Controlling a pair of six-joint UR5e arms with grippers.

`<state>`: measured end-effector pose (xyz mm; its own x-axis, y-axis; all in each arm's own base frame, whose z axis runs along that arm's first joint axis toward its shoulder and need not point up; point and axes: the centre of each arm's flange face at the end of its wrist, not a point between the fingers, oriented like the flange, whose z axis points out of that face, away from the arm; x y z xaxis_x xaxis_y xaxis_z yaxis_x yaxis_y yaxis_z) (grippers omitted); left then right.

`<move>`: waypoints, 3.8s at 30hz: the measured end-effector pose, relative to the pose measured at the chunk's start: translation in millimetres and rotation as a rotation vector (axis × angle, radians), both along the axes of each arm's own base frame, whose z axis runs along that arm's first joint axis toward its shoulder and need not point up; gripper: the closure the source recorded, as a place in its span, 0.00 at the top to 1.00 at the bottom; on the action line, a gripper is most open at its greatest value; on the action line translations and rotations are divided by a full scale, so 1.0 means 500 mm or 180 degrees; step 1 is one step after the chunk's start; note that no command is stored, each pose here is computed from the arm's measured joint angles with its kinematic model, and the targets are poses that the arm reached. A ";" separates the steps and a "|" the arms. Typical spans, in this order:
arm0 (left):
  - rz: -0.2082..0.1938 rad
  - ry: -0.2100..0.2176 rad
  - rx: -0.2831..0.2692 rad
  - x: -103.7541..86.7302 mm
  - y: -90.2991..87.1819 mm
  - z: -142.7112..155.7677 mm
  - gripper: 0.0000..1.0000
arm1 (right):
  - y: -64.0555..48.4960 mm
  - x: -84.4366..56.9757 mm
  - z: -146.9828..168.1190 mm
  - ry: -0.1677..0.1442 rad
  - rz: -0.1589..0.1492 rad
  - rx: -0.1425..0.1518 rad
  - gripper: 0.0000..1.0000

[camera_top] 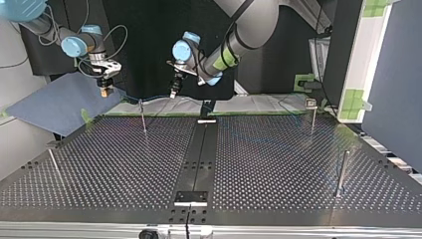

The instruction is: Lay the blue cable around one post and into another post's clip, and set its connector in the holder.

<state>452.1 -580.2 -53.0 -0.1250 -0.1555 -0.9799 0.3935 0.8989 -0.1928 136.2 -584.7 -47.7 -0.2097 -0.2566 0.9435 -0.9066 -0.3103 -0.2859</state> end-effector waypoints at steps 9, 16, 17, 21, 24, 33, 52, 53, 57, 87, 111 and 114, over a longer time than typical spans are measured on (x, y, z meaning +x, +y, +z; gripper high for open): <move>0.0009 -0.0004 -0.0003 0.001 0.001 0.001 0.00 | -0.006 -0.023 -0.004 -0.0021 -0.0050 0.0042 0.00; 0.0000 -0.0008 -0.0007 0.000 -0.001 0.002 0.00 | -0.012 -0.047 -0.004 -0.0047 -0.0163 0.0048 0.00; 0.0001 -0.0009 -0.0008 0.000 -0.001 0.002 0.00 | -0.012 -0.048 -0.005 -0.0050 -0.0170 0.0047 0.00; -0.0003 -0.0023 -0.0024 0.007 0.002 0.002 0.00 | -0.014 -0.052 -0.004 -0.0050 -0.0181 0.0040 0.00; -0.0054 -0.0033 -0.0037 0.007 -0.001 0.003 0.00 | -0.015 -0.053 -0.003 -0.0049 -0.0184 0.0036 0.00; -0.0153 -0.0060 -0.0067 0.003 -0.016 0.009 0.00 | -0.025 -0.048 0.003 -0.0048 -0.0157 -0.0002 0.00; -0.0136 0.0015 -0.0039 0.033 -0.032 -0.017 0.00 | -0.035 -0.054 0.007 -0.0092 -0.0177 -0.0037 0.00; -0.0133 0.0013 -0.0048 0.036 -0.033 -0.015 0.00 | -0.035 -0.054 0.008 -0.0092 -0.0175 -0.0038 0.00; -0.0121 -0.0003 -0.0076 0.052 -0.037 -0.002 0.00 | -0.036 -0.053 0.008 -0.0094 -0.0172 -0.0046 0.00; -0.0037 0.0043 0.0038 0.074 -0.010 -0.009 0.00 | -0.039 -0.053 0.009 -0.0093 -0.0182 -0.0070 0.00; -0.0067 0.0030 0.0049 0.068 -0.019 -0.006 0.00 | -0.047 -0.040 0.015 -0.0089 -0.0148 -0.0106 0.00; -0.0059 0.0023 0.0040 0.074 -0.017 -0.004 0.00 | -0.047 -0.040 0.015 -0.0089 -0.0149 -0.0108 0.00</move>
<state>489.0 -588.8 -54.8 -0.1347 -0.1407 -0.9808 0.4086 0.8939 -0.1844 116.1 -608.4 -40.1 -0.2472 -0.2140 0.9450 -0.9122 -0.2775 -0.3015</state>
